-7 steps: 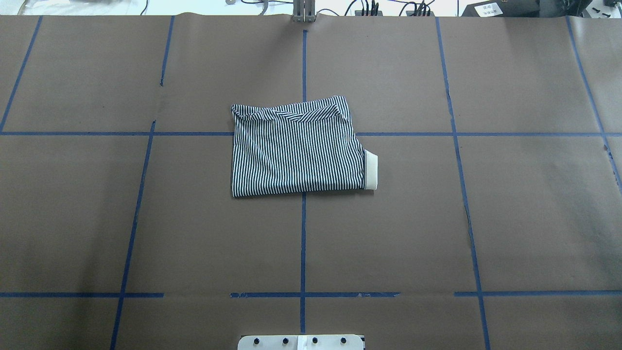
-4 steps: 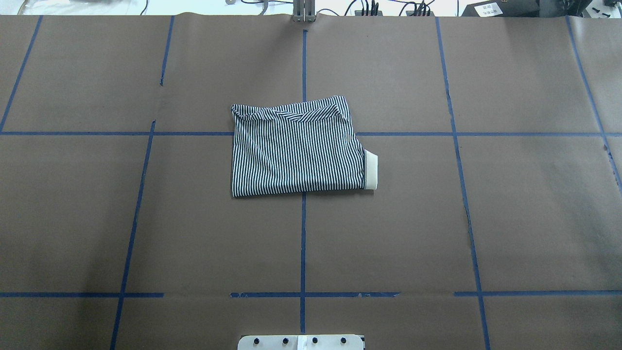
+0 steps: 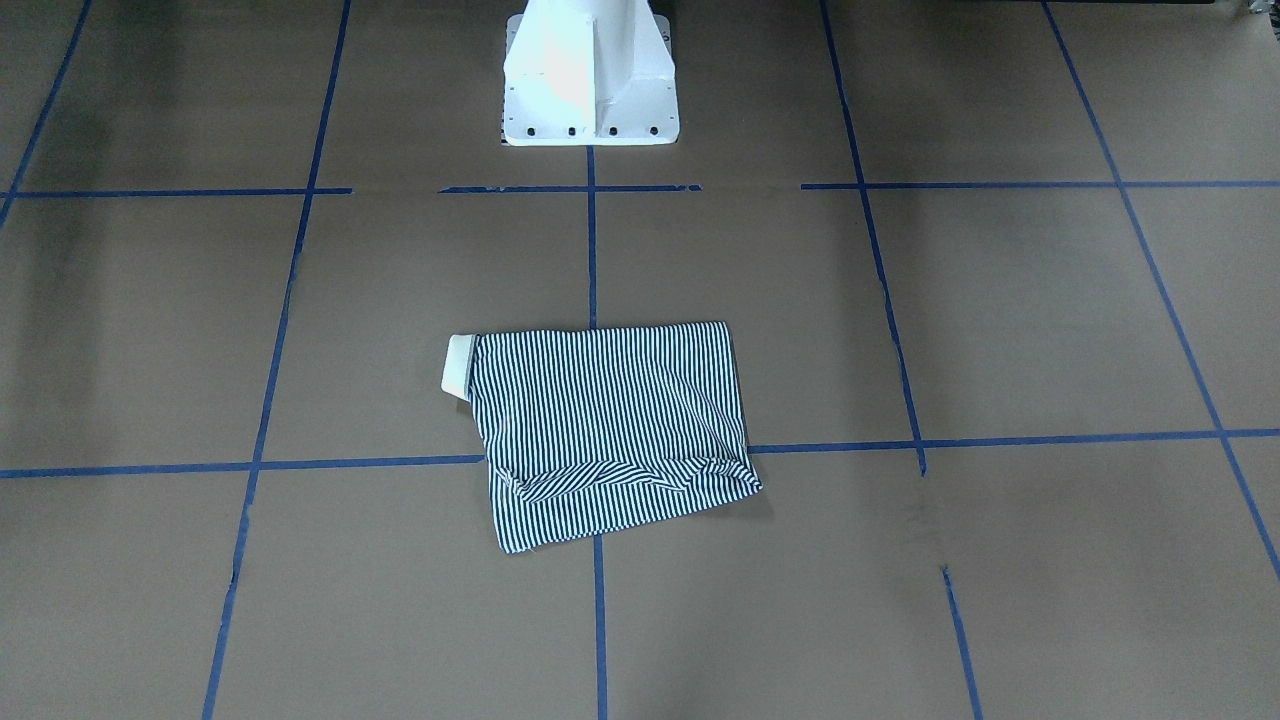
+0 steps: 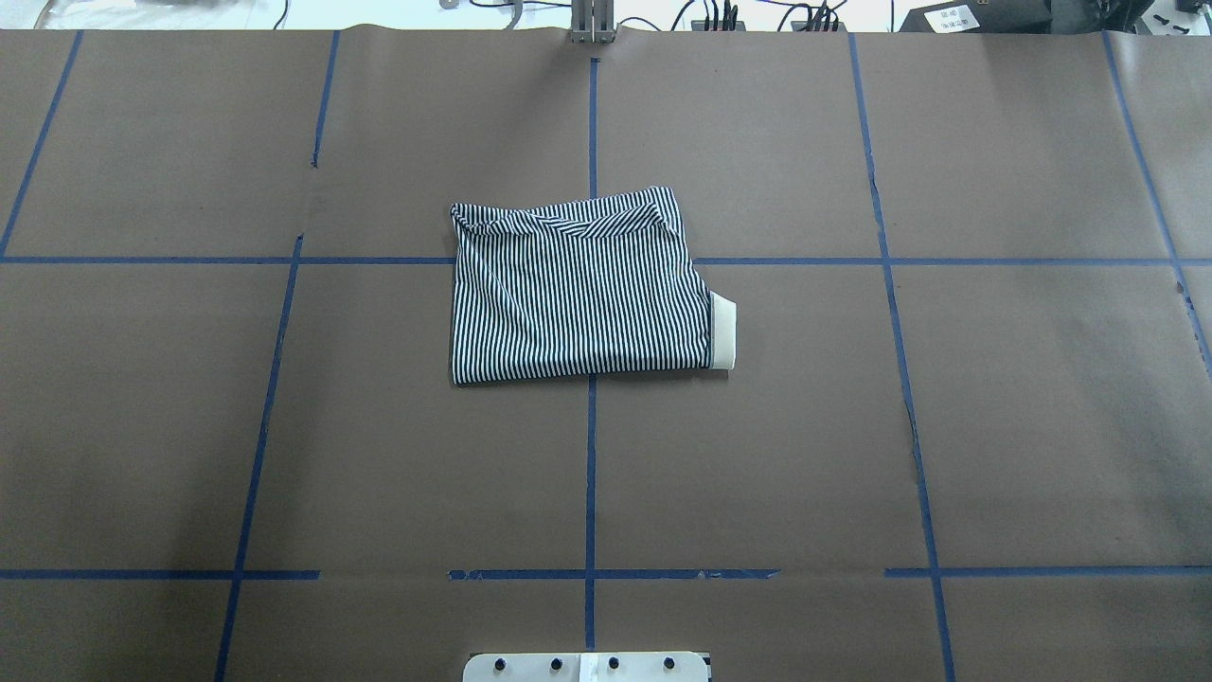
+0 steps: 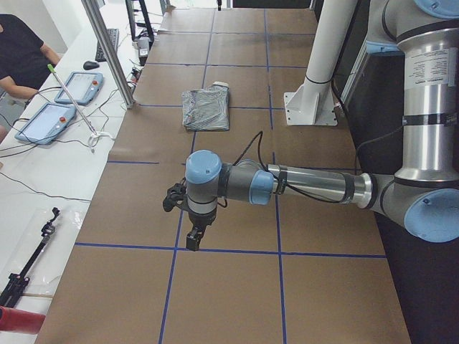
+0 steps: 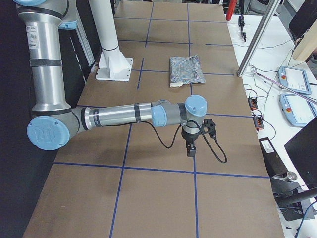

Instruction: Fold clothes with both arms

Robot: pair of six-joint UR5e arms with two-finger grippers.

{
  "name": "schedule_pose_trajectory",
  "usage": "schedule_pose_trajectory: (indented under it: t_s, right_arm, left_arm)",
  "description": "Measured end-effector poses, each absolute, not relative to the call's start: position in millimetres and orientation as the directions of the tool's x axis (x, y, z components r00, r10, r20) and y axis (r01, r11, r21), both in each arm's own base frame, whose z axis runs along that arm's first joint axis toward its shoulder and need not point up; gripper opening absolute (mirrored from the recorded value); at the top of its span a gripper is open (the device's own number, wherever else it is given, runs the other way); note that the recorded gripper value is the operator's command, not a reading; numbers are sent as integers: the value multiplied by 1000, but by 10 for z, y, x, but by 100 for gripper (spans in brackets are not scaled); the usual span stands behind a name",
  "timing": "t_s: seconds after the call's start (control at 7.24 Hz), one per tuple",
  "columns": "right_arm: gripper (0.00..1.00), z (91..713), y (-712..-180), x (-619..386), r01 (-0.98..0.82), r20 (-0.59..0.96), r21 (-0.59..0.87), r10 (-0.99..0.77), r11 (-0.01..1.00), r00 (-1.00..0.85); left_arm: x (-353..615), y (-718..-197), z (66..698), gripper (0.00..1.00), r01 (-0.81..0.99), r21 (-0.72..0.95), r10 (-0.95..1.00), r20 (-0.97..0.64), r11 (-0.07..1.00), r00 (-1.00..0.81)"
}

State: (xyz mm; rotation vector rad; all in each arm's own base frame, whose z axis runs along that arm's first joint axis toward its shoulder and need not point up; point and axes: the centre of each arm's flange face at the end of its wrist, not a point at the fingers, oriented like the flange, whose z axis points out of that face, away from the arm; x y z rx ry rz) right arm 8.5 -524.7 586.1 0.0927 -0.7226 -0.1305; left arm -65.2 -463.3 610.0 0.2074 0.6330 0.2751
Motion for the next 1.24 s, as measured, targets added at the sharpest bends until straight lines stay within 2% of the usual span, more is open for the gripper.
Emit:
schedule_pose_trajectory:
  t_s: [1.24]
  right_arm:
    - [100, 5896, -5241, 83, 86, 656, 120, -144, 989, 741]
  left_arm:
    - [-652, -4606, 6128, 100, -187, 266, 310, -557, 946, 771]
